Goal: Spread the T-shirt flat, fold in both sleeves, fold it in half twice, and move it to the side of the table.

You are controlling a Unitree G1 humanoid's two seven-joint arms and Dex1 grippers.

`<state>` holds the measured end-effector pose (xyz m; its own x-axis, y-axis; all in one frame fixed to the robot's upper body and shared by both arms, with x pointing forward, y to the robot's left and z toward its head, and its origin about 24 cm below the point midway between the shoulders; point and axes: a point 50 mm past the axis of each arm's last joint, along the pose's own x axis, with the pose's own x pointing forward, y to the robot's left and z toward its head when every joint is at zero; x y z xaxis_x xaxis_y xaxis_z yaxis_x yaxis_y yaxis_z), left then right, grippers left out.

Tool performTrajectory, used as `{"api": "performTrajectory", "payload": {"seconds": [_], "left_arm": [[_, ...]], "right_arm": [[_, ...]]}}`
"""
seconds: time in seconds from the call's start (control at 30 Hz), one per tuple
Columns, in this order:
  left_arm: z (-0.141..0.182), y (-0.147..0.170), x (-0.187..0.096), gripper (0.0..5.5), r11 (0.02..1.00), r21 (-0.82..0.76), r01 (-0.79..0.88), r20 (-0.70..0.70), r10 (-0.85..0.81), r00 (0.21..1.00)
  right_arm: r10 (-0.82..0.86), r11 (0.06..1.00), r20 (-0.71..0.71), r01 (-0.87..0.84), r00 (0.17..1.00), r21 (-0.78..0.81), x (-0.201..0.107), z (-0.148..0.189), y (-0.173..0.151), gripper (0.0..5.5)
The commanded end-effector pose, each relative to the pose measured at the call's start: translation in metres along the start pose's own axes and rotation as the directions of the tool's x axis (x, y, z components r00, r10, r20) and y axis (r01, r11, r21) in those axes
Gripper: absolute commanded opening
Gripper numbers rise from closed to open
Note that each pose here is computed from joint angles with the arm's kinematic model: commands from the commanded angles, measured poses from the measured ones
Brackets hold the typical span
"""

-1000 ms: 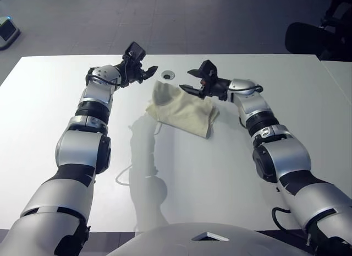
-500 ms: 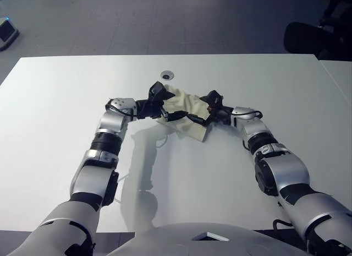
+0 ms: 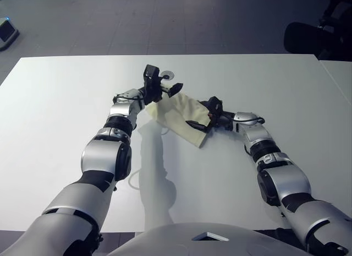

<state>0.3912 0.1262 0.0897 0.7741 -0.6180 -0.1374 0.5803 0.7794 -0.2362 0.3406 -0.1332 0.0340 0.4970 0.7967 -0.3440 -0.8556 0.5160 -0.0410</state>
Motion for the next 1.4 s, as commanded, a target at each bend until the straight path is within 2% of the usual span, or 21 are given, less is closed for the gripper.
{"api": "performTrajectory", "payload": {"seconds": [0.03,0.13,0.27,0.37,0.57,0.7,0.8,0.9,1.03,1.1,1.17,1.27,1.4], "left_arm": [[0.04,0.007,-0.006,5.4,0.998,-0.067,0.019,0.202,-0.005,0.979],[0.061,0.02,-0.023,5.4,0.996,-0.085,-0.009,0.321,0.036,0.946],[0.073,0.029,-0.042,5.4,0.993,-0.087,-0.074,0.387,0.102,0.917],[0.071,0.026,-0.045,5.4,0.993,-0.09,-0.074,0.378,0.103,0.92],[0.066,0.027,-0.055,5.4,0.987,-0.126,-0.103,0.37,0.143,0.918],[0.071,0.028,-0.056,5.4,0.986,-0.125,-0.112,0.37,0.151,0.917],[0.073,0.029,-0.058,5.4,0.984,-0.123,-0.131,0.375,0.168,0.912],[0.075,0.029,-0.061,5.4,0.983,-0.111,-0.149,0.38,0.181,0.907],[0.067,0.03,-0.076,5.4,0.976,-0.093,-0.199,0.371,0.219,0.903],[0.058,0.028,-0.085,5.4,0.972,-0.083,-0.221,0.349,0.236,0.907],[0.047,0.026,-0.096,5.4,0.964,-0.076,-0.255,0.319,0.266,0.91],[0.03,0.021,-0.113,5.4,0.945,-0.072,-0.32,0.282,0.327,0.902],[0.017,0.012,-0.126,5.4,0.923,-0.083,-0.377,0.26,0.385,0.885]], "right_arm": [[0.003,0.999,0.08,0.0,0.997,-0.046,0.001,0.035,-0.006,5.37],[0.013,0.996,0.204,0.006,0.979,-0.088,0.002,0.08,-0.008,5.37],[0.077,0.997,0.248,-0.075,0.966,-0.017,0.012,0.09,0.003,5.37],[0.092,0.99,0.203,-0.111,0.975,0.087,0.02,0.068,0.006,5.37],[0.146,0.976,0.083,-0.157,0.986,0.152,0.029,0.027,0.016,5.37],[0.147,0.972,0.006,-0.146,0.989,0.184,0.025,-0.001,0.02,5.37],[0.059,0.978,-0.044,-0.049,0.997,0.205,0.015,-0.016,0.013,5.37],[-0.143,0.958,-0.164,0.178,0.976,0.225,-0.021,-0.049,-0.006,5.37],[-0.374,0.845,-0.377,0.479,0.847,0.237,-0.071,-0.1,-0.012,5.37],[-0.473,0.72,-0.478,0.637,0.74,0.274,-0.1,-0.128,-0.007,5.37],[-0.541,0.552,-0.576,0.775,0.613,0.306,-0.133,-0.157,0.004,5.37],[-0.547,0.394,-0.666,0.858,0.507,0.329,-0.165,-0.191,0.033,5.37],[-0.532,0.331,-0.716,0.889,0.452,0.316,-0.186,-0.209,0.055,5.37]]}}
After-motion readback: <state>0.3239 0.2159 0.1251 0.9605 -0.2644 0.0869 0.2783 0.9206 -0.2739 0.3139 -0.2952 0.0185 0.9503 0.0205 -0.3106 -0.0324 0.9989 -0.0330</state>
